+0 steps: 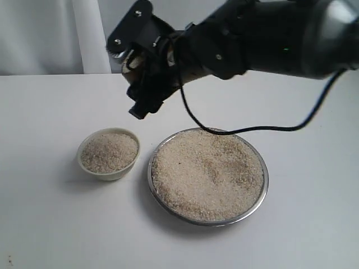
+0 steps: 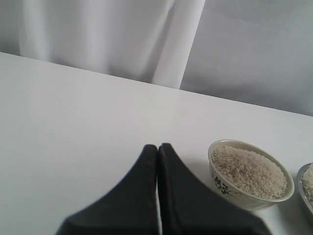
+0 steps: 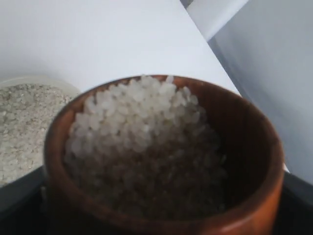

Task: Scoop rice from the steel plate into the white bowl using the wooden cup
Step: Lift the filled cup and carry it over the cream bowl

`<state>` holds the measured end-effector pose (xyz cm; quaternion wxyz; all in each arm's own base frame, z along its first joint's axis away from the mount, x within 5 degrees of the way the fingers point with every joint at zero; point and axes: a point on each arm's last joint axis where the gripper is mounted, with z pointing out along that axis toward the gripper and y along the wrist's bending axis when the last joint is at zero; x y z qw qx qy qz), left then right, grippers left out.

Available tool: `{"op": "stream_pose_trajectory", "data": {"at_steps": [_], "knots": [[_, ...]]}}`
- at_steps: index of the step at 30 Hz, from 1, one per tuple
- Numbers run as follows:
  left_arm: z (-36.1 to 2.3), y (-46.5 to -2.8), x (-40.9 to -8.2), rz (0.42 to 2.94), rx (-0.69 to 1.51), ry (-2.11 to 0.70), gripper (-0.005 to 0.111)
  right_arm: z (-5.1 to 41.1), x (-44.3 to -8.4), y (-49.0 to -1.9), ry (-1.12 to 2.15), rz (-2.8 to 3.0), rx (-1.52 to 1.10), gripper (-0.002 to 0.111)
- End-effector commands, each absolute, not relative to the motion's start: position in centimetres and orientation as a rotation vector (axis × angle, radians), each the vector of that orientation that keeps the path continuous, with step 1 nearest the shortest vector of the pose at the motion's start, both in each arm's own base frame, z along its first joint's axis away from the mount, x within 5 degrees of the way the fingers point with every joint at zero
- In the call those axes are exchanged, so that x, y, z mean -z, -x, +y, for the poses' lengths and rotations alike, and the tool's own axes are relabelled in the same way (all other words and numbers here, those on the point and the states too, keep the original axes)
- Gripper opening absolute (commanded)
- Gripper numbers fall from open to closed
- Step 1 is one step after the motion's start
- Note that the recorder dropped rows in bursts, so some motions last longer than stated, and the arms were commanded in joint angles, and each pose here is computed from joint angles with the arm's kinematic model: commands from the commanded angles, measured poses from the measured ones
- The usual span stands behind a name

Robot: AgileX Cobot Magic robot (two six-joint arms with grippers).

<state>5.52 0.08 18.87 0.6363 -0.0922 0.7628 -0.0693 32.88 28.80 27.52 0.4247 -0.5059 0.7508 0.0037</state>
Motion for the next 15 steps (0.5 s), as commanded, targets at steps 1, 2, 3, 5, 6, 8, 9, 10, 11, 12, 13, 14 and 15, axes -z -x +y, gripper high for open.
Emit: {"op": "stream_pose_trajectory", "data": {"at_steps": [1, 2, 3, 5, 6, 8, 9, 10, 11, 12, 13, 14, 15], "knots": [[0.0, -5.5, -18.9, 1.74, 0.169, 0.21, 0.0, 32.5, -26.3, -34.0, 1.398, 1.88, 0.122, 0.0], [0.0, -5.5, -18.9, 1.74, 0.169, 0.21, 0.0, 33.2, -26.3, -34.3, 1.406, 1.88, 0.145, 0.0], [0.0, -5.5, -18.9, 1.74, 0.169, 0.21, 0.0, 33.9, -25.8, -34.5, 1.42, 1.885, 0.175, 0.0], [0.0, -5.5, -18.9, 1.74, 0.169, 0.21, 0.0, 35.2, -24.7, -34.9, 1.459, 1.883, 0.244, 0.0], [0.0, -5.5, -18.9, 1.74, 0.169, 0.21, 0.0, 35.8, -24.3, -35.2, 1.475, 1.879, 0.274, 0.0], [0.0, -5.5, -18.9, 1.74, 0.169, 0.21, 0.0, 36.9, -23.5, -35.4, 1.501, 1.873, 0.326, 0.0], [0.0, -5.5, -18.9, 1.74, 0.169, 0.21, 0.0, 37.4, -23.1, -35.5, 1.516, 1.865, 0.358, 0.0], [0.0, -5.5, -18.9, 1.74, 0.169, 0.21, 0.0, 37.8, -22.7, -35.6, 1.528, 1.859, 0.393, 0.0], [0.0, -5.5, -18.9, 1.74, 0.169, 0.21, 0.0, 38.2, -22.6, -35.7, 1.534, 1.851, 0.42, 0.0], [0.0, -5.5, -18.9, 1.74, 0.169, 0.21, 0.0, 38.6, -22.2, -35.7, 1.549, 1.844, 0.456, 0.0], [0.0, -5.5, -18.9, 1.74, 0.169, 0.21, 0.0, 38.9, -21.8, -35.7, 1.572, 1.831, 0.492, 0.0], [0.0, -5.5, -18.9, 1.74, 0.169, 0.21, 0.0, 39.0, -21.5, -35.7, 1.588, 1.823, 0.523, 0.0], [0.0, -5.5, -18.9, 1.74, 0.169, 0.21, 0.0, 39.3, -21.1, -35.5, 1.615, 1.809, 0.549, 0.0]]}}
